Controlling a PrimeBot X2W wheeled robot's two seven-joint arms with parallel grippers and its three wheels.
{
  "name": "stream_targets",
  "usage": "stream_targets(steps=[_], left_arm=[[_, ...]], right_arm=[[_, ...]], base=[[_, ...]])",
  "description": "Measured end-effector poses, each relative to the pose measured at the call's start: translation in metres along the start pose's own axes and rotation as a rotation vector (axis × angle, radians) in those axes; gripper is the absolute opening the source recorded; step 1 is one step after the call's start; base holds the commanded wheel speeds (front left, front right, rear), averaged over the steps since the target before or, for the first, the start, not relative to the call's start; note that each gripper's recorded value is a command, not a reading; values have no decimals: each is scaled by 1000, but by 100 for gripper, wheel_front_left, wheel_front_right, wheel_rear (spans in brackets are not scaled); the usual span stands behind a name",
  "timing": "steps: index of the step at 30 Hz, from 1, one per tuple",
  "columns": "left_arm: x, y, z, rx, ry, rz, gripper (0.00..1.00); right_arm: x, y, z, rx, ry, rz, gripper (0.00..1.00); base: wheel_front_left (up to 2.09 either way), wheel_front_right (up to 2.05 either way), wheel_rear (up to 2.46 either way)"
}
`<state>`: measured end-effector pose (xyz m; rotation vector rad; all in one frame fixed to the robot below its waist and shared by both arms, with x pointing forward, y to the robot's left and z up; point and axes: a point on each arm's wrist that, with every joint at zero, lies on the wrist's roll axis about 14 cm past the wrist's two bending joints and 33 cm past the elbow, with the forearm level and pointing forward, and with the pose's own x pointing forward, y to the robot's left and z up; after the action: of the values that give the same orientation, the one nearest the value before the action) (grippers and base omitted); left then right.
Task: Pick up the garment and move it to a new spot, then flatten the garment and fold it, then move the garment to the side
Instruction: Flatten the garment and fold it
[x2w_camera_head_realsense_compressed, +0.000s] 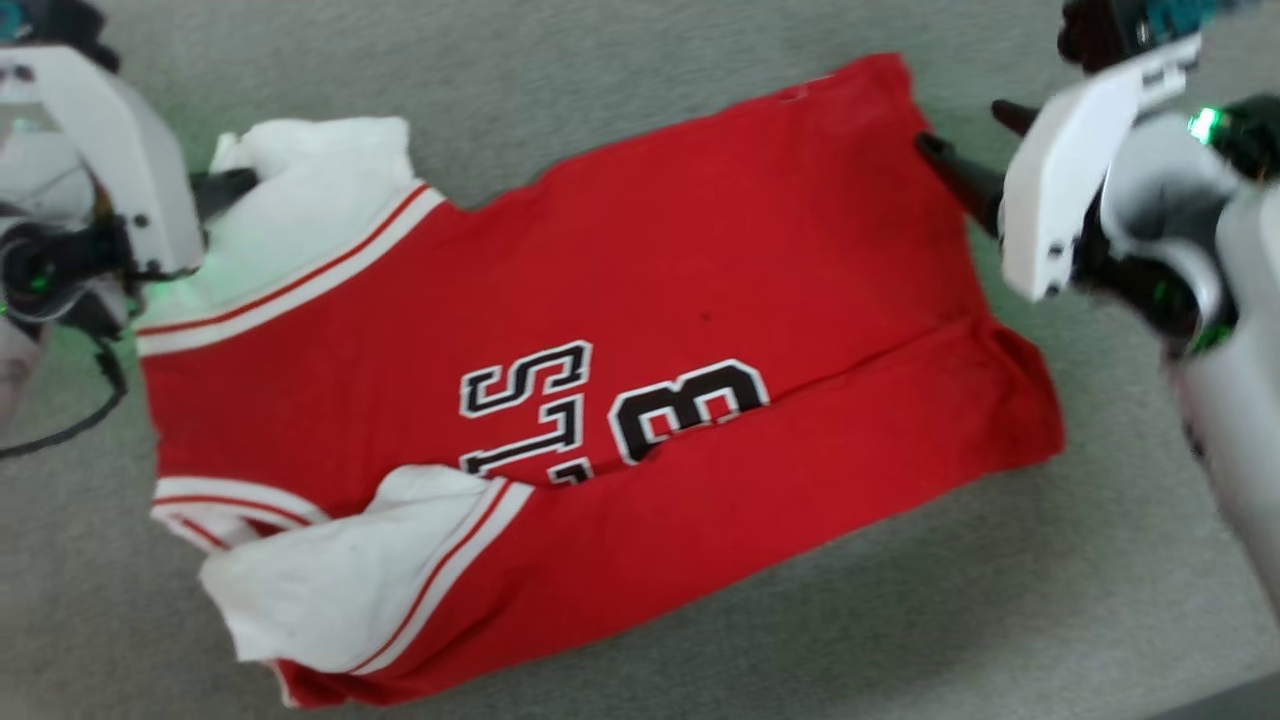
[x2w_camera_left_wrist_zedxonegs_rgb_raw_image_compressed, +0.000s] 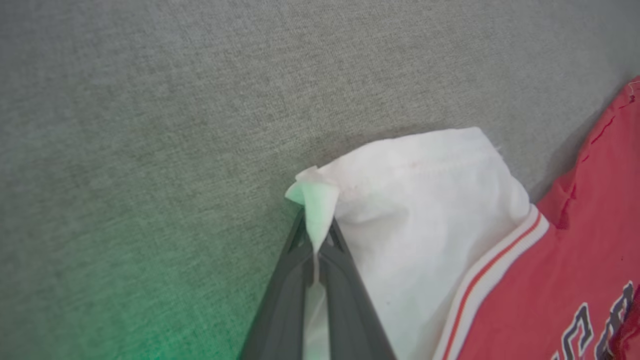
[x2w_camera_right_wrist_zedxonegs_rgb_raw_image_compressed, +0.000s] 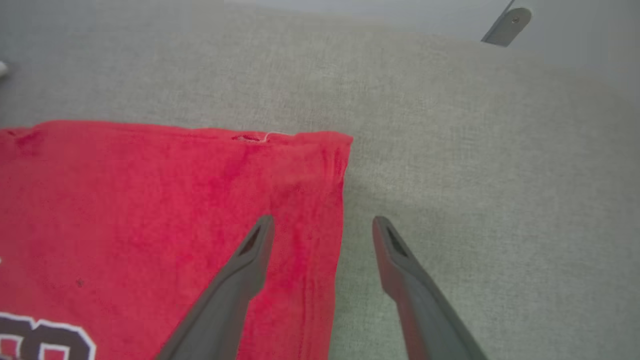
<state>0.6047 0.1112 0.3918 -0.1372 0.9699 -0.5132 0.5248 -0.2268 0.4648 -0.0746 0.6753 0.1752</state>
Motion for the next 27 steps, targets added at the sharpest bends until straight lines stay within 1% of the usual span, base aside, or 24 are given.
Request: stream_targets(steps=[1, 5, 9, 12, 13, 14, 15, 16, 17, 22, 27], left_arm=[[-1, 0, 0, 2, -1, -3, 0], [-1, 1, 0, 12, -6, -9, 0], [0, 4, -1, 21, -8, -16, 0], [2, 6, -2, 25, -11, -20, 0], [3, 6, -3, 25, -11, -23, 0], [3, 6, -3, 25, -13, -25, 0], [4, 7, -3, 25, -16, -27, 0], [4, 7, -3, 28, -17, -28, 0], [4, 7, -3, 27, -17, -30, 0], [0, 3, 1, 28, -61, -37, 0], [-16, -18, 4, 56, -134, -75, 0]], right_arm=[[6, -2, -1, 2, 42, 0, 100], [28, -11, 6, -6, 130, -22, 100], [50, -19, -7, -10, 227, -53, 100], [64, -14, -12, -7, 266, -45, 100], [69, -11, -14, -7, 271, -38, 96], [73, -7, -16, -8, 276, -31, 54], [77, -5, -17, -7, 276, -26, 32], [80, -4, -15, 1, 264, -19, 2], [83, -3, -13, 9, 255, -15, 0], [87, 5, -9, 10, 223, 4, 0], [75, 7, 6, 12, 125, 25, 0]], base=[[0, 0, 0], [0, 0, 0], [0, 0, 0], [0, 0, 0], [0, 0, 0], [0, 0, 0], [0, 0, 0], [0, 0, 0], [0, 0, 0], [0, 0, 0], [0, 0, 0]])
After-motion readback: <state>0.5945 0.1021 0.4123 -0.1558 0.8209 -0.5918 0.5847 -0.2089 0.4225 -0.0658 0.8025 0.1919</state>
